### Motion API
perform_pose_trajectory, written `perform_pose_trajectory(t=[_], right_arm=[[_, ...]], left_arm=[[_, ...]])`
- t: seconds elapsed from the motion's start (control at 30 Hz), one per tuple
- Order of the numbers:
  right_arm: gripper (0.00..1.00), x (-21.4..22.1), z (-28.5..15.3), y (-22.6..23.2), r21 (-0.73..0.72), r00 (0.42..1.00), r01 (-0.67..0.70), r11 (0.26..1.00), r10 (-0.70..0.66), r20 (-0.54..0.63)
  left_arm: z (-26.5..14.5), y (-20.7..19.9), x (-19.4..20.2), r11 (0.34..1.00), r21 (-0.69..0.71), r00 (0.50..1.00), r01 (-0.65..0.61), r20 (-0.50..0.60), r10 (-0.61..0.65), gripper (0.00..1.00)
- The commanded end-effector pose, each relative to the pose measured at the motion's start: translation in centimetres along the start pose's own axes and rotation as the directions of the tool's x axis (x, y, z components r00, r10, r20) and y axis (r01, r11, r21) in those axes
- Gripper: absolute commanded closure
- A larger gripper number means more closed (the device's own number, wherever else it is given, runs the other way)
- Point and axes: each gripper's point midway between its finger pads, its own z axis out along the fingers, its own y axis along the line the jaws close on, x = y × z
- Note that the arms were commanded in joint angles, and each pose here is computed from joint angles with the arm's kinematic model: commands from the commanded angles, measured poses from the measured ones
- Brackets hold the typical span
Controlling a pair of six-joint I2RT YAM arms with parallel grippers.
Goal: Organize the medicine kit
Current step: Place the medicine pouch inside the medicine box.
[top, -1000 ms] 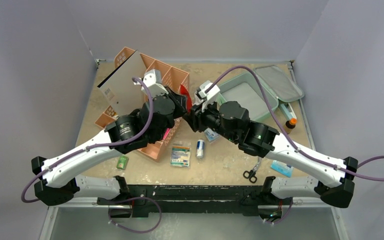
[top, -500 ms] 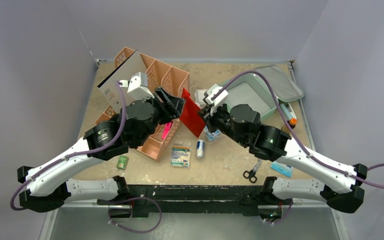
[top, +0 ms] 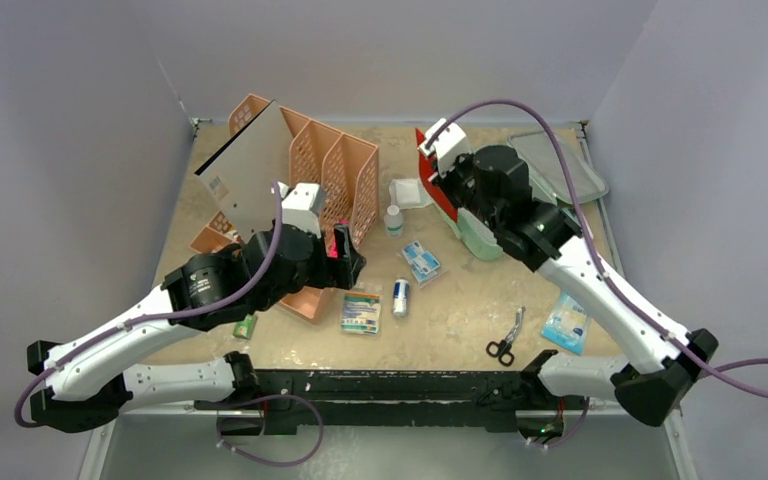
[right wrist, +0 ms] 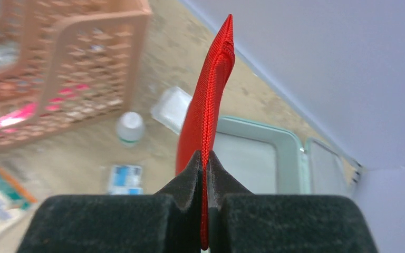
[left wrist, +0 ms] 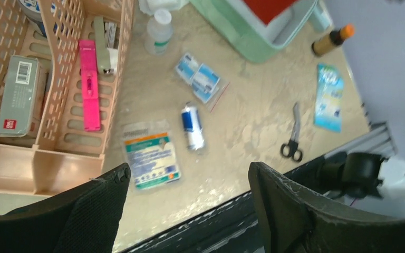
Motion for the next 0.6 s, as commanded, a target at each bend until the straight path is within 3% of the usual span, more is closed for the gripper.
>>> perform_pose_trajectory(t=[0.0, 0.17, 0.33, 0.57], right_arm=[[1.00, 0.9, 1.9, -4.5, 0.067, 0.990, 0.130, 0.989, -0.127, -0.057], [1.00, 3.3, 4.2, -8.0, 0.087, 0.984, 0.146, 0.985, -0.135, -0.117], [1.00, 6.6, 5.1, -11.6, 0.190, 0.956, 0.153, 0.970, -0.096, -0.278], [1.00, 11.6, 6.0, -13.1, 0.352, 0.890, 0.110, 0.930, 0.065, -0.450]], left_arm=[[-0.7, 0.8, 2.4, 0.977, 0.066, 0.974, -0.201, -0.095, 0.207, 0.19], [0.0, 1.6, 4.0, 0.952, 0.080, 0.945, -0.295, -0.123, 0.303, 0.18], [0.6, 2.0, 4.7, 0.946, 0.075, 0.936, -0.316, -0.137, 0.323, 0.18], [1.2, 2.4, 4.4, 0.936, 0.042, 0.929, -0.349, -0.120, 0.351, 0.17]])
